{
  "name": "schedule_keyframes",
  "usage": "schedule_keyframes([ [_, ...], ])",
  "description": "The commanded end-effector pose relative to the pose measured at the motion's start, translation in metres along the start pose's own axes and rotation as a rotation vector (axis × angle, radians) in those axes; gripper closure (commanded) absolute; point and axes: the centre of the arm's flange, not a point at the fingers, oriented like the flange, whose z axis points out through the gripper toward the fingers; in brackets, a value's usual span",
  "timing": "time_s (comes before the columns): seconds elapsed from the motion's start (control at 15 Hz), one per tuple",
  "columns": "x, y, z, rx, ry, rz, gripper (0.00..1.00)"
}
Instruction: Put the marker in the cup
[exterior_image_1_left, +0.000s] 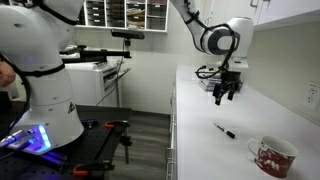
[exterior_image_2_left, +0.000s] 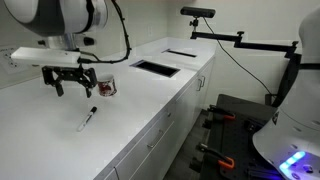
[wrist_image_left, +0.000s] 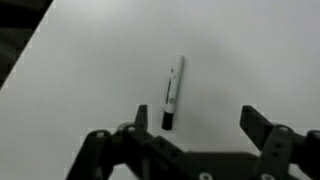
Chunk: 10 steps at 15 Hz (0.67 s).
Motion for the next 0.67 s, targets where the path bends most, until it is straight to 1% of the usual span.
schedule_keyframes([
  [0.0, 0.003, 0.0, 0.043, 0.004, 0.032, 0.038, 0.0],
  [0.2, 0.005, -0.002, 0.08, 0.002, 0.055, 0.03, 0.0],
  [0.4, 0.011, -0.005, 0.101, 0.017, 0.068, 0.032, 0.0],
  [0.47, 0.015, -0.007, 0.107, 0.015, 0.071, 0.037, 0.06],
  [0.53, 0.018, -0.01, 0.111, 0.015, 0.081, 0.028, 0.26],
  [0.6, 0.022, -0.012, 0.113, 0.014, 0.085, 0.021, 0.3],
])
